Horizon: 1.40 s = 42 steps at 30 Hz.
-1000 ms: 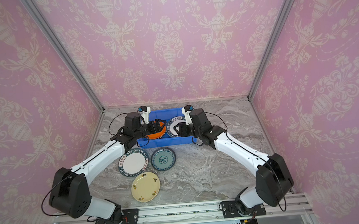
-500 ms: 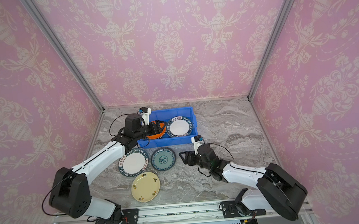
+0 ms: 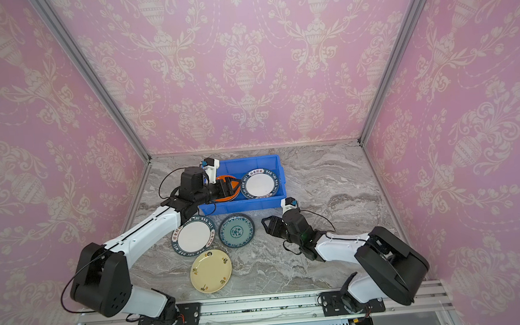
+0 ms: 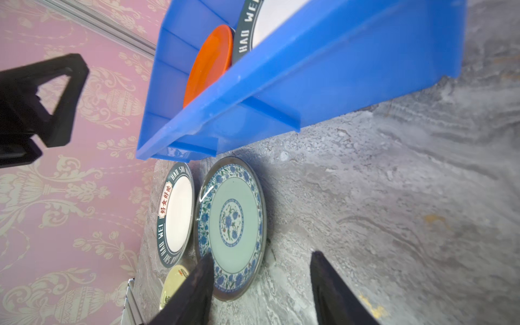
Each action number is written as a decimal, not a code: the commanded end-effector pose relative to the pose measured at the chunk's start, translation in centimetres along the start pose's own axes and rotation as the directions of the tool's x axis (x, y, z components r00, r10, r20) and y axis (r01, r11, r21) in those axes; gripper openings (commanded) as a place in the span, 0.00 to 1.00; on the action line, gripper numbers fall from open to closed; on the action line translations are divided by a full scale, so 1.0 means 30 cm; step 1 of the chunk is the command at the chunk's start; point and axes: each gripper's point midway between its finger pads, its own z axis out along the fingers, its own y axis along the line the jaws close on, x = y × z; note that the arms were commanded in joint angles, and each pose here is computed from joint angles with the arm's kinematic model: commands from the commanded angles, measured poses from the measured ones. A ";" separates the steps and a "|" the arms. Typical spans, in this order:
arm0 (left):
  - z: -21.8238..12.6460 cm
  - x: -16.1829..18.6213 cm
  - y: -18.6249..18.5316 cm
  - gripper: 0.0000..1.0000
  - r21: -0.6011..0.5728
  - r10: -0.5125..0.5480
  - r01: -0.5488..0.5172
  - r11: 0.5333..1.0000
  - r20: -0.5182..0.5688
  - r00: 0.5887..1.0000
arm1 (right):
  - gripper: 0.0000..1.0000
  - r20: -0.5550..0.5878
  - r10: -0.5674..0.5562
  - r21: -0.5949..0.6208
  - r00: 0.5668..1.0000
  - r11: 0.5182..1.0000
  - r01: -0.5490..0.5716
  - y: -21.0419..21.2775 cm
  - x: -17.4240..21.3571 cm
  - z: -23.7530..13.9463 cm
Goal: Place the plates into the plastic bin on the countertop
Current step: 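Withdraw the right gripper from the bin and reach to the blue floral plate, then grasp the blue floral plate rim with the right gripper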
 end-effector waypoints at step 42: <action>-0.037 0.002 0.034 0.76 0.000 -0.039 0.039 0.999 0.014 0.999 | 0.20 -0.313 0.175 -0.063 0.933 0.977 -0.204 -0.026 0.154 0.253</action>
